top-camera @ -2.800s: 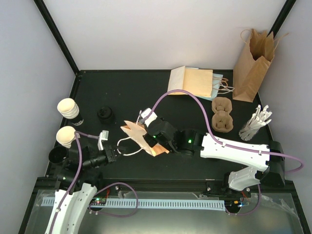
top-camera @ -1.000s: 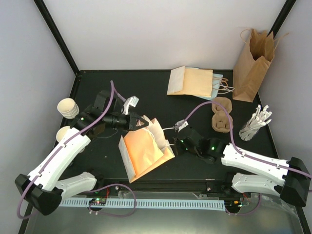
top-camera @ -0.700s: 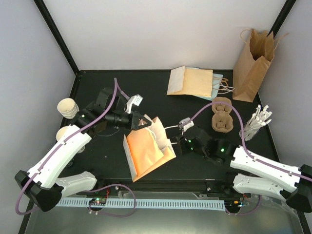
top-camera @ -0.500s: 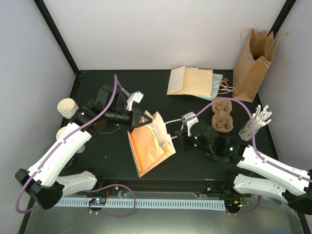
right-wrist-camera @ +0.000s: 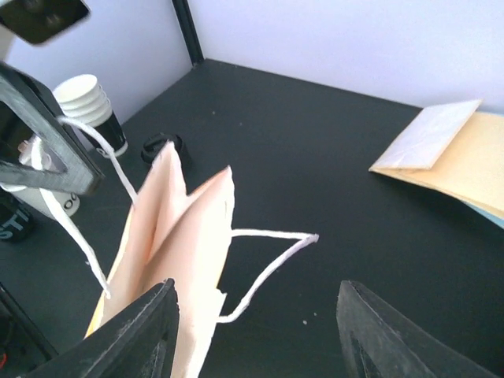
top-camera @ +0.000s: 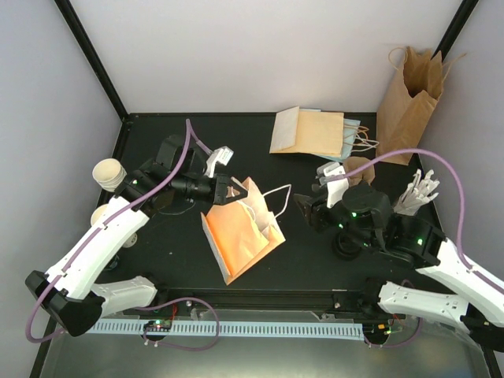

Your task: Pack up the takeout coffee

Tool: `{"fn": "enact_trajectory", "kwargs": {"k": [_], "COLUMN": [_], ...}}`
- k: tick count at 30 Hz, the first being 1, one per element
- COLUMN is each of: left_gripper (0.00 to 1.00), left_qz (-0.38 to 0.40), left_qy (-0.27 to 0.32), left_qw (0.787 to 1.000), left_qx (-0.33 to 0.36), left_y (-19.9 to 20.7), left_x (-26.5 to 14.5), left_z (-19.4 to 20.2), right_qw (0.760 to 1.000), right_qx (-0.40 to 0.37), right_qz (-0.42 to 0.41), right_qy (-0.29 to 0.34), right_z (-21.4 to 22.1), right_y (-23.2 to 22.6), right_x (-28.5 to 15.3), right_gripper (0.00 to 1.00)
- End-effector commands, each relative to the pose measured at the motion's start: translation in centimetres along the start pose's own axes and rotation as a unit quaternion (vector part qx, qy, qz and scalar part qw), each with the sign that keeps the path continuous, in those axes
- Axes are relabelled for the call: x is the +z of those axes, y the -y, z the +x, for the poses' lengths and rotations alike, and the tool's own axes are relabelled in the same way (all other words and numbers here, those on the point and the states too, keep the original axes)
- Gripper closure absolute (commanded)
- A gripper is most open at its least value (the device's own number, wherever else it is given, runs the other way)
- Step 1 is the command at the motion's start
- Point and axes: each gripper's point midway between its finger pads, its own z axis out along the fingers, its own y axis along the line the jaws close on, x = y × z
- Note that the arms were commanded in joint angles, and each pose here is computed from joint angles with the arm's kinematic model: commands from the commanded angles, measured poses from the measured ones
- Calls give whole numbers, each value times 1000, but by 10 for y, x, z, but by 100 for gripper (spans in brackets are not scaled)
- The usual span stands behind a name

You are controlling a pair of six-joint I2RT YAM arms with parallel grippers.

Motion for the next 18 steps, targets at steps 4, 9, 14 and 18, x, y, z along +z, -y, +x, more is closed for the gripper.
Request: {"fn": "enact_trajectory", "kwargs": {"k": [4,9,14,18], "left_gripper": [98,98,98,98], "left_qz": [26,30,35,38], "left_qy": [15,13,12,11], "left_qw": [999,999,999,998], "left_qx": [34,36,37,40], "left_y": [26,30,34,37], "left_x": [-8,-8,-8,-8], "left_z": [-11,-9,-8,-8], "right_qw": [998,995,993,992], "right_qx": [-14,-12,-6,1], "right_qz": [-59,-96,-102,-97], "right_qy": [15,-15,-52,-82], "right_z": [-30,-31,-19,-7], "right_y": [-25,-48,-61,-67], "right_x": [-12,6,36,56], "right_gripper": [46,81,99,99]}}
